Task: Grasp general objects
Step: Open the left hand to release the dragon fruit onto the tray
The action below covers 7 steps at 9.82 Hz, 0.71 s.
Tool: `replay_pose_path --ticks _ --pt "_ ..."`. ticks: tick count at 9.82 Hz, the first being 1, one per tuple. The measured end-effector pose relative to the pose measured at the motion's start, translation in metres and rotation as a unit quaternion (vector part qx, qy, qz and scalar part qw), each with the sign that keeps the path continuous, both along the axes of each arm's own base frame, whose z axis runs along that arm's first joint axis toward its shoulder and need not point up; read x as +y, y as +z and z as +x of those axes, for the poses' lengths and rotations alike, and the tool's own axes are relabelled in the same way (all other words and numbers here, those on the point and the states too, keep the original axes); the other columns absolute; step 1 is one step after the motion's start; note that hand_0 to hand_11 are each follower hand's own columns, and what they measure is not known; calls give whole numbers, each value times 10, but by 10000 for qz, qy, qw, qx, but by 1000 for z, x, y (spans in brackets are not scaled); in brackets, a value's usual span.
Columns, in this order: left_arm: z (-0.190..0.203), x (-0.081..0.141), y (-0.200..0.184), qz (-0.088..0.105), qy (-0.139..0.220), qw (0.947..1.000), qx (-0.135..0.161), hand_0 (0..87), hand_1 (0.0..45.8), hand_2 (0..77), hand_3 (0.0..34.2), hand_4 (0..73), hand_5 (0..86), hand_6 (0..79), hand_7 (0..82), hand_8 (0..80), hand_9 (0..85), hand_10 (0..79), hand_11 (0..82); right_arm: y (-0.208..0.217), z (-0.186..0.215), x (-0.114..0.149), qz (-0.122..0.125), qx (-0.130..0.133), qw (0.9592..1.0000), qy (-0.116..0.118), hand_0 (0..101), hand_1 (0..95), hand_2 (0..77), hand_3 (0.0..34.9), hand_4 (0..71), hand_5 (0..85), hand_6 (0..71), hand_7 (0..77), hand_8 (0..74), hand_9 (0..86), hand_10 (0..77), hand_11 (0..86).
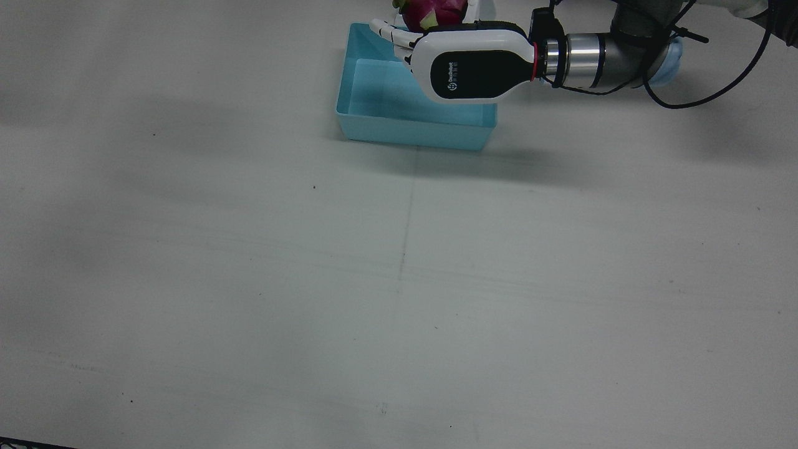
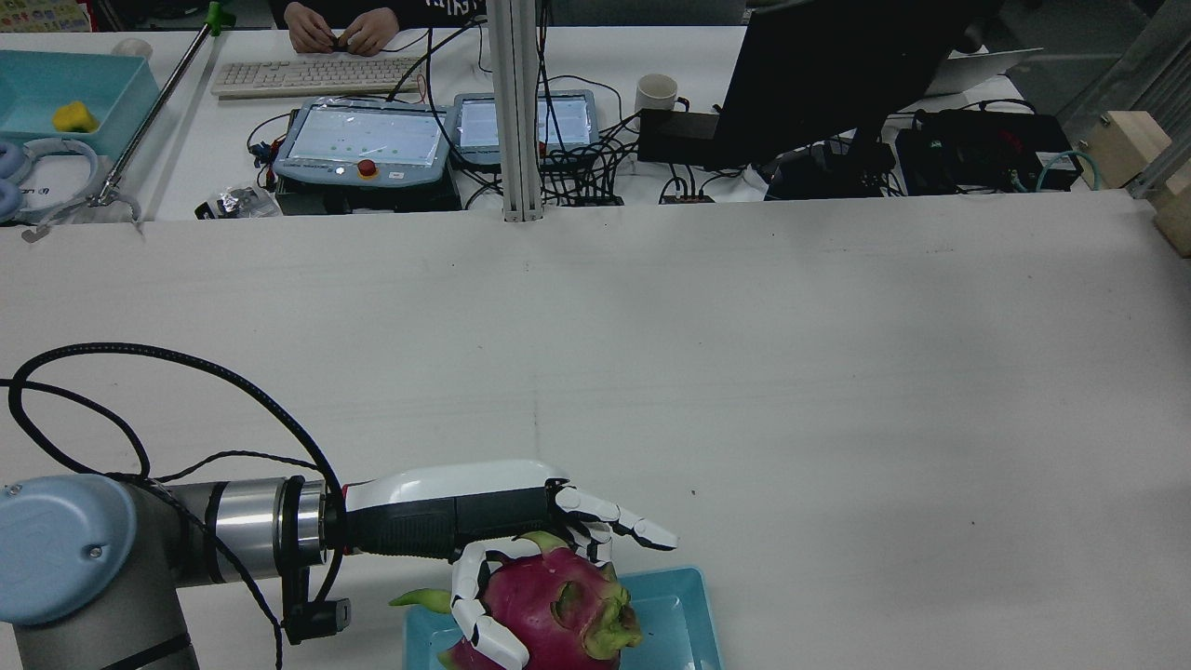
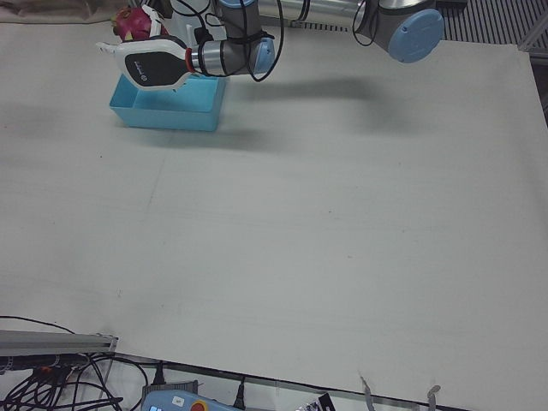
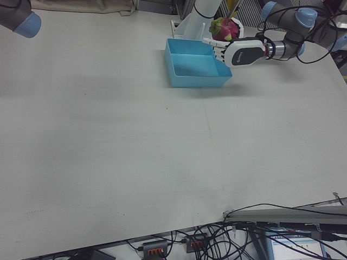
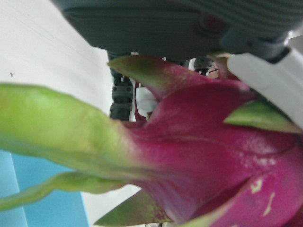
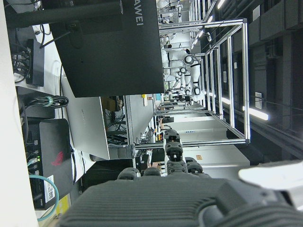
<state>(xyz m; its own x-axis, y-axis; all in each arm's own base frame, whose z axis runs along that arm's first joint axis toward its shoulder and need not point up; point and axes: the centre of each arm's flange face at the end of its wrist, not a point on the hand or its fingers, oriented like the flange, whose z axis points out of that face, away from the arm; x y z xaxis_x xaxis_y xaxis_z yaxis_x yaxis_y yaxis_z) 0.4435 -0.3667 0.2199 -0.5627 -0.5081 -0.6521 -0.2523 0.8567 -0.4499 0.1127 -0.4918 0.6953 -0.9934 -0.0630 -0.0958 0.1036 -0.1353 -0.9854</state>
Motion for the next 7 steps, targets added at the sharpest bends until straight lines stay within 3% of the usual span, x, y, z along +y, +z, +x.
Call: replay_pose_path --ticks 1,2,3,4,5,6,7 --pt "1 1 0 21 7 10000 29 605 0 365 0 180 98 573 480 600 742 556 529 0 0 0 2 0 10000 0 0 54 16 0 0 5 0 0 0 5 0 5" --pt "0 1 -1 43 5 10000 62 617 0 349 0 0 27 496 496 491 753 355 322 0 0 0 3 0 10000 0 0 54 16 0 0 5 0 0 0 5 0 5" --pt "-1 2 -3 67 -10 9999 101 609 0 311 0 11 27 496 496 164 0 355 322 0 0 0 3 0 10000 0 0 54 16 0 0 5 0 0 0 5 0 5" --pt "-3 2 -6 91 -34 9998 149 601 0 273 43 0 22 344 425 0 0 93 104 0 0 0 3 0 10000 0 0 54 16 0 0 5 0 0 0 5 0 5" --pt "-5 2 -8 108 -56 9997 188 601 0 158 43 0 22 344 425 0 0 93 104 0 0 0 4 0 10000 0 0 54 16 0 0 5 0 0 0 5 0 5" --pt "-7 2 -8 109 -79 9997 206 591 0 158 80 0 22 251 376 11 0 5 16 0 0 0 4 0 10000 0 0 54 16 0 0 5 0 0 0 5 0 5" --pt "-9 2 -6 101 -101 9997 198 572 0 16 153 0 16 16 185 11 5 5 11 0 0 0 4 0 10000 0 0 54 16 0 0 5 0 0 0 5 0 5"
